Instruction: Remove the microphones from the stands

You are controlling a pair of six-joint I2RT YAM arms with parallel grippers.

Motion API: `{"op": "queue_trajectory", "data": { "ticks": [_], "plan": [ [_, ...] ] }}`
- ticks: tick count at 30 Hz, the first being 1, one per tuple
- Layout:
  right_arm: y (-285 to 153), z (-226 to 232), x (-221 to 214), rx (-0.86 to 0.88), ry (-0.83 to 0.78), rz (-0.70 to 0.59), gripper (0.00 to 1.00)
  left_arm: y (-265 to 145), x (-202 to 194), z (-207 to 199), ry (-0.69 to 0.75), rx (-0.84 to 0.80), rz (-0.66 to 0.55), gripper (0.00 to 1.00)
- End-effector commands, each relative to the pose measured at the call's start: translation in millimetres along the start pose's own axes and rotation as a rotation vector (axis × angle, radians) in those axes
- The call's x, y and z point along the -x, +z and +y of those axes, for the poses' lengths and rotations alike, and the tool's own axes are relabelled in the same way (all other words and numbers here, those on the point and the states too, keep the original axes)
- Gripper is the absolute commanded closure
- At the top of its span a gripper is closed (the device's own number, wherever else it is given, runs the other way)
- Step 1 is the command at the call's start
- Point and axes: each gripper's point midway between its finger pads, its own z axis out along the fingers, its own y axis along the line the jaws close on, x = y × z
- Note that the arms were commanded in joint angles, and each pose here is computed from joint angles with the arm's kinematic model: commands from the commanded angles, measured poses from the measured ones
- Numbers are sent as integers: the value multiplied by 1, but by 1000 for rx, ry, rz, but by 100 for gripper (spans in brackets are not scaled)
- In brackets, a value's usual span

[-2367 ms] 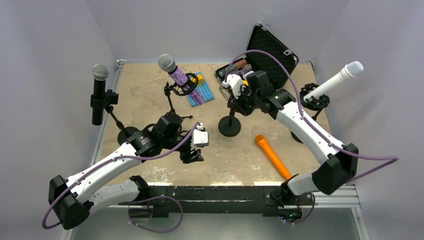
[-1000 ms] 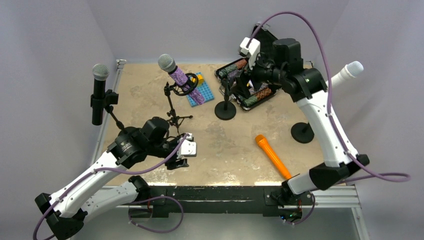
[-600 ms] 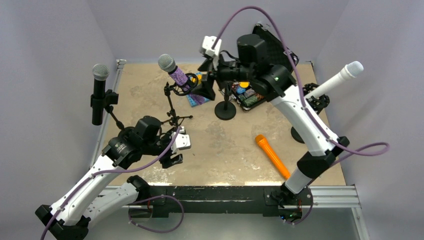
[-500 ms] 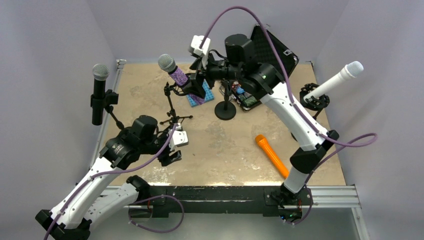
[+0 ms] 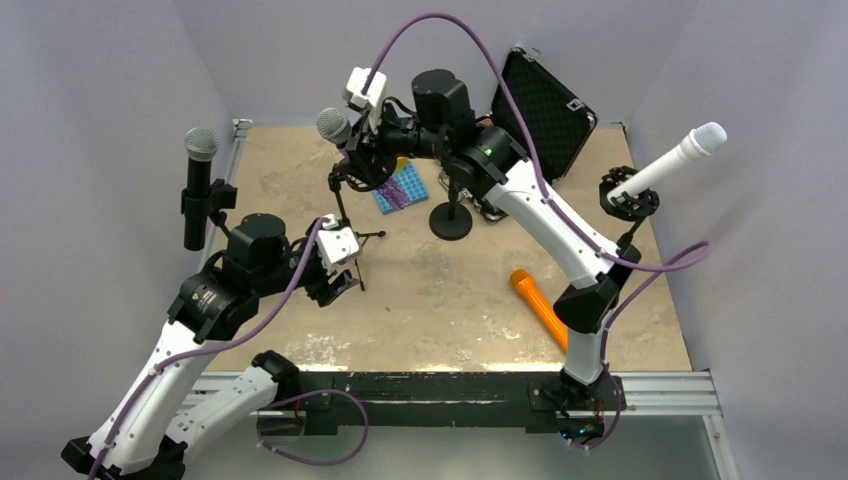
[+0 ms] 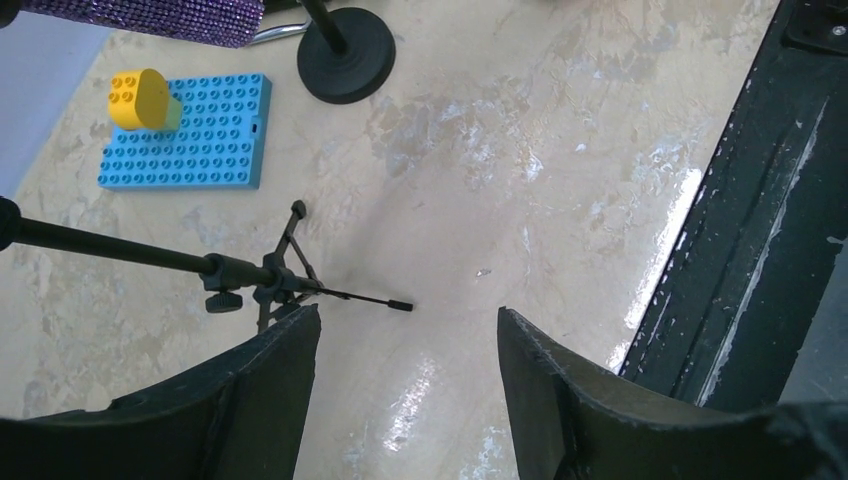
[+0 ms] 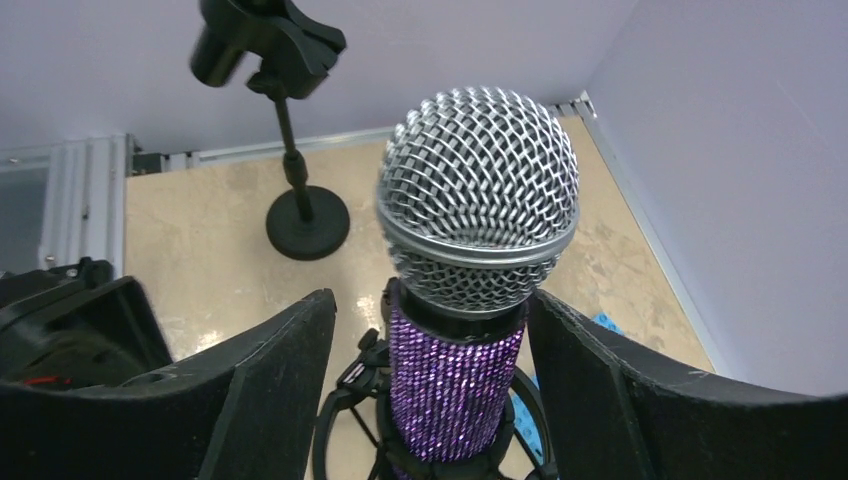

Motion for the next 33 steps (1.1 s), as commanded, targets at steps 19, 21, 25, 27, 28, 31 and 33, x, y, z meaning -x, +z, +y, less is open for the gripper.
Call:
{"op": "queue_trajectory", "data": {
  "ticks": [19, 21, 25, 27, 28, 31, 33],
  "plan": [
    [-91, 68, 45, 289, -31, -158, 98, -67, 153, -5, 110, -166, -346, 32],
    [-102, 74, 40, 319, -45, -173, 99, -75, 161, -10, 137, -192, -360, 33],
    [-124, 84, 37, 408, -96, -219, 98, -81, 162, -17, 139, -202, -394, 31],
    [-137, 92, 34, 498, -110, -242, 98, -72, 153, -21, 85, -225, -380, 30],
    [-142, 96, 32, 549, -118, -250, 98, -68, 150, -23, 51, -242, -378, 30],
    [-149, 104, 22, 604, -92, -227, 97, -52, 148, -29, -55, -310, -397, 30],
    [-155, 112, 16, 647, -127, -238, 97, -40, 151, -25, -121, -322, -417, 30]
  ]
}}
